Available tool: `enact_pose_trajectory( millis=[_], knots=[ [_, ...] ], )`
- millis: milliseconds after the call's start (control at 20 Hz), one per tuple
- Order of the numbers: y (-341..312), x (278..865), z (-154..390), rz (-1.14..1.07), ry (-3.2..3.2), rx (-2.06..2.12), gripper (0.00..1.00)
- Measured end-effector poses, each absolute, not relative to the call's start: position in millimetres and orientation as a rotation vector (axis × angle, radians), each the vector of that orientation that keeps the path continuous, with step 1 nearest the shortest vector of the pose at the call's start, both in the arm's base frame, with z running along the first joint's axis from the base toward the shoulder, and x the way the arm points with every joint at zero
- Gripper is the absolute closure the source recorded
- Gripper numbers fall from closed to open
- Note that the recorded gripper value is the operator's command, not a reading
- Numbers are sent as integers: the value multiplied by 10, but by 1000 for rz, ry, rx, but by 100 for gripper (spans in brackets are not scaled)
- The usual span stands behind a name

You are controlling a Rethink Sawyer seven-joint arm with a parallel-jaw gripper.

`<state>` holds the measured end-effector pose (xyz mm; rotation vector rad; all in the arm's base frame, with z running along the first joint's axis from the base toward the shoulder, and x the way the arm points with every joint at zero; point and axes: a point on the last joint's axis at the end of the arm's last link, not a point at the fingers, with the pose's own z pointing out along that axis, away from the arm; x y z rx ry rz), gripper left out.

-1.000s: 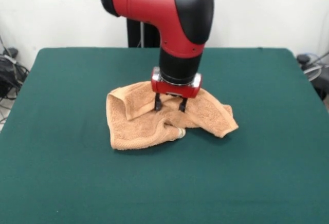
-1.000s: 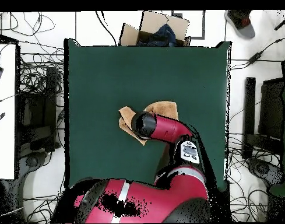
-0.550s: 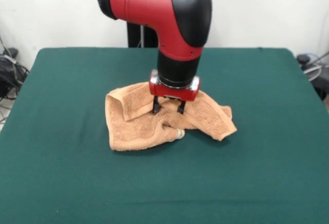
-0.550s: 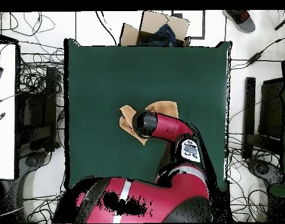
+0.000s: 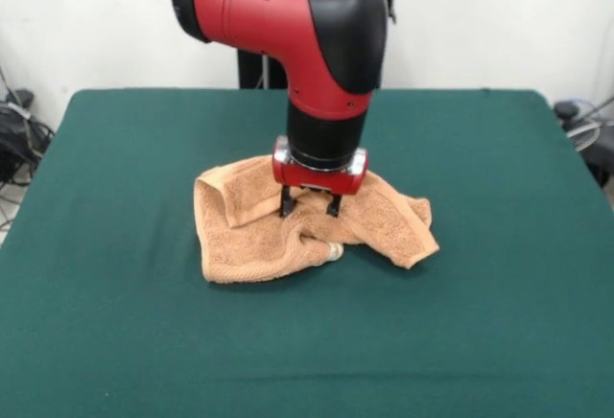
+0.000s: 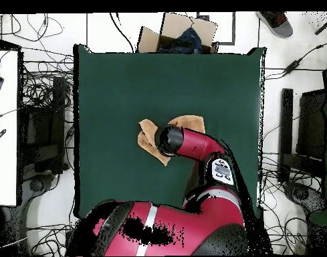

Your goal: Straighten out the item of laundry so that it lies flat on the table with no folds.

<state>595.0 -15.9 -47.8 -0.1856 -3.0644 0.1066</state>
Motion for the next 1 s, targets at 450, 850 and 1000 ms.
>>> enact_pose_trajectory(
  millis=[450,850,1000],
  knots=[
    [-172,5906,-451,50,-3027,-350,0],
    [-78,5573,-347,1,-2930,-704,0],
    [49,5223,-324,-1,-2831,-860,0]
  ],
)
